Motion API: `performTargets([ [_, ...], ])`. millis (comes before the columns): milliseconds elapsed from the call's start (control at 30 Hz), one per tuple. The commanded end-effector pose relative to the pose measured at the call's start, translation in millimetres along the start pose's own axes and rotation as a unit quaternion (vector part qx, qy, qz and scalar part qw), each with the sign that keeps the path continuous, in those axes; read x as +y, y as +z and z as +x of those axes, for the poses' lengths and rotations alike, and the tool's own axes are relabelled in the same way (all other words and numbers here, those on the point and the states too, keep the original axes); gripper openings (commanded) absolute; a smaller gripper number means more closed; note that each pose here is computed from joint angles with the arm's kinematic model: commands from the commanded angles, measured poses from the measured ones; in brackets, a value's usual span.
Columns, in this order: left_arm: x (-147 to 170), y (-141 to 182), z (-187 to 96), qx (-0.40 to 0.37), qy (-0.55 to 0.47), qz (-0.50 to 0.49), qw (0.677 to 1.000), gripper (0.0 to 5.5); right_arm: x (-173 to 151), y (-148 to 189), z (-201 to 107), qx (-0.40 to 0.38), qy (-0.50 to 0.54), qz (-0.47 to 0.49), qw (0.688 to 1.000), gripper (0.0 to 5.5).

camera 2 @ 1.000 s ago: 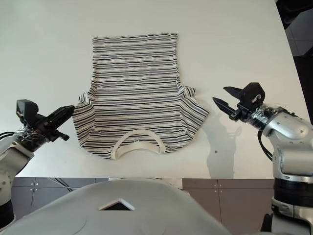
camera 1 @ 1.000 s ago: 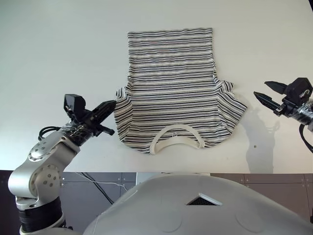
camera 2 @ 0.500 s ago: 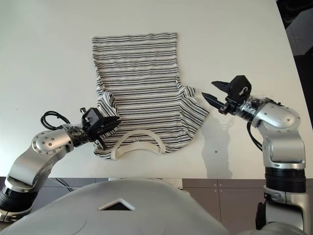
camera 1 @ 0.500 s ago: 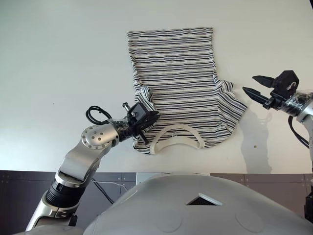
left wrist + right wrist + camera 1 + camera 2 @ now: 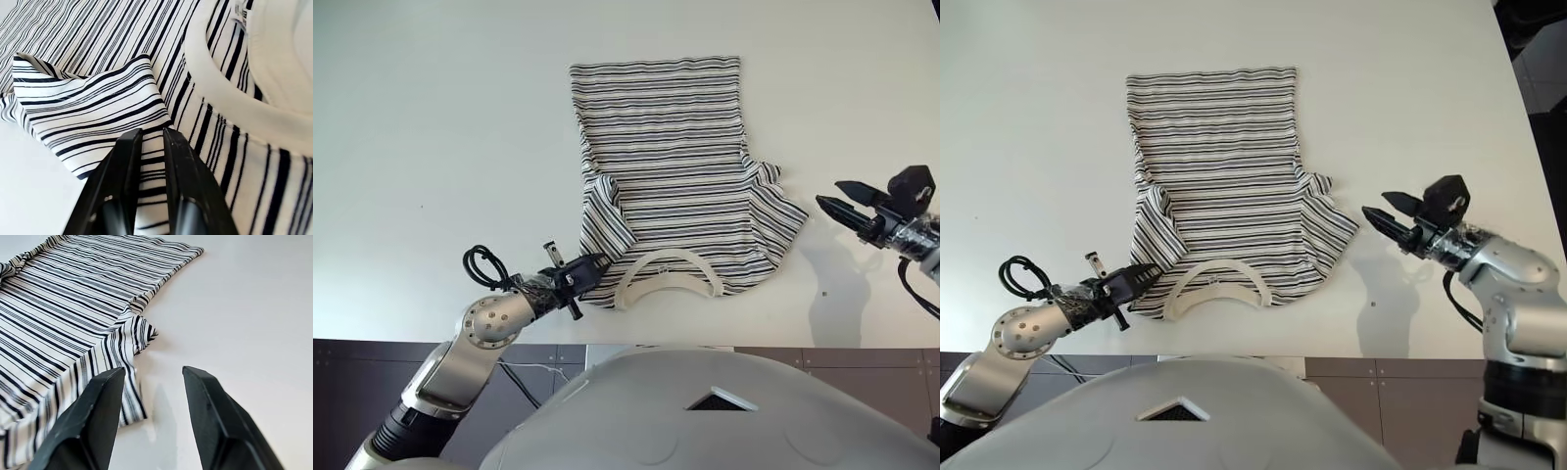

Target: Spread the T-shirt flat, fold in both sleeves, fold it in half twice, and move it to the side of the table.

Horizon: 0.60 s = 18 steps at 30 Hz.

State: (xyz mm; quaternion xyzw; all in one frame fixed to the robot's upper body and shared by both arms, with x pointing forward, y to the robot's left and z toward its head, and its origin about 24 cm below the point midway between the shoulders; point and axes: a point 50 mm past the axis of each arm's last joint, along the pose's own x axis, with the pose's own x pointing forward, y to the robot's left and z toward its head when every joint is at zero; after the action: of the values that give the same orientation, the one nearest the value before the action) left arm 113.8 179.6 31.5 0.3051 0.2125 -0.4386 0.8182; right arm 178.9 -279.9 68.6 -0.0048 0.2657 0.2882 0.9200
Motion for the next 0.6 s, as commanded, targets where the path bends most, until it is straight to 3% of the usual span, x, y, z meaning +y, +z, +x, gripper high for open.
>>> performTargets([
  [33, -17, -19, -3, 0.041, 0.0, -0.015, 0.999, 0.78, 0, -8, -8, 0.014, -0.011, 0.117, 0.993, 2.17],
  [233, -8, -16, -6, 0.025, 0.015, -0.01, 1.0, 0.78, 12, -35, 4, 0.045, -0.049, 0.277, 0.959, 2.17],
  [400, 0, -5, -1, -0.008, 0.026, -0.019, 0.999, 0.78, 17, -41, 21, 0.04, -0.07, 0.324, 0.942, 2.17],
  [600, 13, 1, 0, -0.021, 0.056, -0.038, 0.997, 0.8, 26, -39, 25, 0.047, -0.053, 0.321, 0.944, 2.01],
])
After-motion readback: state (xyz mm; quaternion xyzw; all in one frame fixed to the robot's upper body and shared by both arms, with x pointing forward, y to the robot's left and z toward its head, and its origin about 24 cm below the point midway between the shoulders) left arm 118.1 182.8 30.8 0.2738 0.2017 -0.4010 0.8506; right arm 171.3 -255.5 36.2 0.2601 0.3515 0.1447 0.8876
